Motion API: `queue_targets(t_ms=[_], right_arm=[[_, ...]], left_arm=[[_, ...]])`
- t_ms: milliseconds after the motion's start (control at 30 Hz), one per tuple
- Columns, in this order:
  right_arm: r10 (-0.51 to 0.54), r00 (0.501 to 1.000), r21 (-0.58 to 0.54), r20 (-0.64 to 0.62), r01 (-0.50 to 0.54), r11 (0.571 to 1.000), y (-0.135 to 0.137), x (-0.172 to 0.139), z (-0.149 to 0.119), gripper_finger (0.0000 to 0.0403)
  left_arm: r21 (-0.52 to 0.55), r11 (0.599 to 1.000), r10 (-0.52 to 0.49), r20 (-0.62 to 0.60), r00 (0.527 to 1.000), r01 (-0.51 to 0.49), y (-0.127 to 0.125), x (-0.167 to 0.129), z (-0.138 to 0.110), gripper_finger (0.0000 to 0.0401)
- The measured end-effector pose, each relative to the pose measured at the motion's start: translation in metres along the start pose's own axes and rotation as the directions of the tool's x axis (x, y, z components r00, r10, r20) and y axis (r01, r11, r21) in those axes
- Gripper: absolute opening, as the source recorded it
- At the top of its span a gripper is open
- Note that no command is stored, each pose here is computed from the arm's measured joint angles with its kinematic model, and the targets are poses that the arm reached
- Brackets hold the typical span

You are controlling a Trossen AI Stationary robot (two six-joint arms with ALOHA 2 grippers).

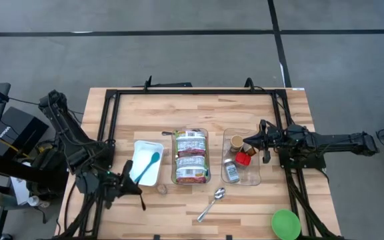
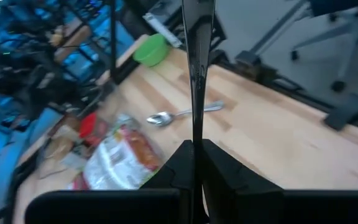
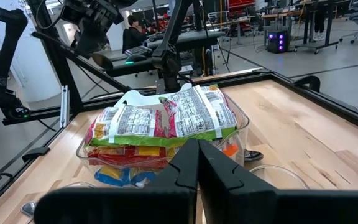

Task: Pick & Place Food Item
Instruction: Put the bottom black spoon into the white bin

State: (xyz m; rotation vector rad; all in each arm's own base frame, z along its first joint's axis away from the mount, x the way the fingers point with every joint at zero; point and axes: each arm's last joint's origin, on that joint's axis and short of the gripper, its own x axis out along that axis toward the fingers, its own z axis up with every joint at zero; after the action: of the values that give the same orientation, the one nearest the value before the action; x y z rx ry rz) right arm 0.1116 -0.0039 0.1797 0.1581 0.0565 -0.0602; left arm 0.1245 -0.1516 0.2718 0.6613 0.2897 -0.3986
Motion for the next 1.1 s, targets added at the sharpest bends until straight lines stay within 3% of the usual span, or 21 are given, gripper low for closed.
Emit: queue_targets(t_ms=[433, 733, 867, 1000, 1100], right_arm=[[0.000, 1.000, 0.000, 0.000, 0.000, 1.000, 0.000, 0.000, 0.000, 0.0001], [0.000, 1.000, 0.000, 0.000, 0.000, 1.000, 0.000, 0.000, 0.000, 0.0001], [0.000, 1.000, 0.000, 0.000, 0.000, 1.000, 0.000, 0.000, 0.000, 0.0001], [0.000, 1.000, 0.000, 0.000, 0.000, 1.000, 0.000, 0.000, 0.000, 0.0001], [0.000, 1.000, 0.000, 0.000, 0.000, 1.000, 0.000, 0.000, 0.000, 0.0001]], left_arm=[[-0.048, 0.988, 0.149, -0.003, 0.989, -0.149, 0.007, -0.002, 0.003, 0.0011], [-0.132, 0.957, 0.260, -0.002, 0.965, -0.258, 0.012, -0.003, 0.007, 0.0013], [-0.262, 0.922, 0.292, -0.017, 0.956, -0.286, 0.012, -0.003, 0.007, 0.0011], [-0.420, 0.845, 0.347, -0.043, 0.937, -0.332, 0.014, -0.003, 0.006, 0.0012], [-0.480, 0.799, 0.380, -0.063, 0.923, -0.362, 0.015, -0.004, 0.005, 0.0009]])
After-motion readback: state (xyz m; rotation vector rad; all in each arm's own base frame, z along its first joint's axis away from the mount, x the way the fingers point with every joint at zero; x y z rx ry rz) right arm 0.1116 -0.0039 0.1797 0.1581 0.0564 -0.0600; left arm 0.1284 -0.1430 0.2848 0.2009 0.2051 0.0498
